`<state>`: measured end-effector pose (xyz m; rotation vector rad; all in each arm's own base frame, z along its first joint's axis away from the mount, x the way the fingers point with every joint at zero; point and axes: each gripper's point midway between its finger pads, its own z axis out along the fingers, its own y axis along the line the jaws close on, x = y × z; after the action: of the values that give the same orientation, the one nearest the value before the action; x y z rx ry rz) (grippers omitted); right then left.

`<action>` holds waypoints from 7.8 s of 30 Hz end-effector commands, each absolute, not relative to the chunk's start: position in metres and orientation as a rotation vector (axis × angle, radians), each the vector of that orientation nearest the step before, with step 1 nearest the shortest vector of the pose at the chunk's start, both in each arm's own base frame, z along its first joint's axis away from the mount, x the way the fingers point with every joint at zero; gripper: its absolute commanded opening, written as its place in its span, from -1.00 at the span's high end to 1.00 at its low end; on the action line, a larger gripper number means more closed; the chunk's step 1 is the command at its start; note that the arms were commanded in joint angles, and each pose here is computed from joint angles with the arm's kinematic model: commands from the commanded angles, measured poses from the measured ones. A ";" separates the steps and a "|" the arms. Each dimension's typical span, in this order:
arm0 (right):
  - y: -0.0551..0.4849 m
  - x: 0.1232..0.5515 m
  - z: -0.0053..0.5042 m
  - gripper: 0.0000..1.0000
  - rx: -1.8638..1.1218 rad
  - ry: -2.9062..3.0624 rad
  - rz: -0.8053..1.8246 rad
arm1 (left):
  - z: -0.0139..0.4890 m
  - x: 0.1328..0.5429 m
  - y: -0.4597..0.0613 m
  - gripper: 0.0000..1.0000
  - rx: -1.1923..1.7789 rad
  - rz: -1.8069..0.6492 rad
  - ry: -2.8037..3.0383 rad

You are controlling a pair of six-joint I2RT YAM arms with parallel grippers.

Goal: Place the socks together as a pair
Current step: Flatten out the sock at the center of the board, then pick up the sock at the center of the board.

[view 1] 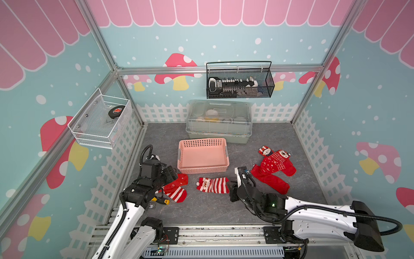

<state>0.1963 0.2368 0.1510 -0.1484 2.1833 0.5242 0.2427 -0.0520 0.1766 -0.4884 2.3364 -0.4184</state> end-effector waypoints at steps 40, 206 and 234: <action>0.205 0.214 0.054 0.20 0.048 2.454 0.474 | 0.051 0.258 -0.209 0.14 -0.269 -0.508 2.530; 0.498 0.195 0.019 0.17 -0.030 2.561 1.010 | 0.127 0.174 -0.037 -0.20 -0.799 -0.160 2.308; 0.535 0.219 0.172 1.00 -0.219 2.202 1.212 | 0.188 0.171 -0.018 -0.25 -0.760 -0.213 2.160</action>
<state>0.2109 0.5266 0.1070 -0.1705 2.3534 1.1352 0.1750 -0.0350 0.1709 -0.7538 2.2232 -0.2554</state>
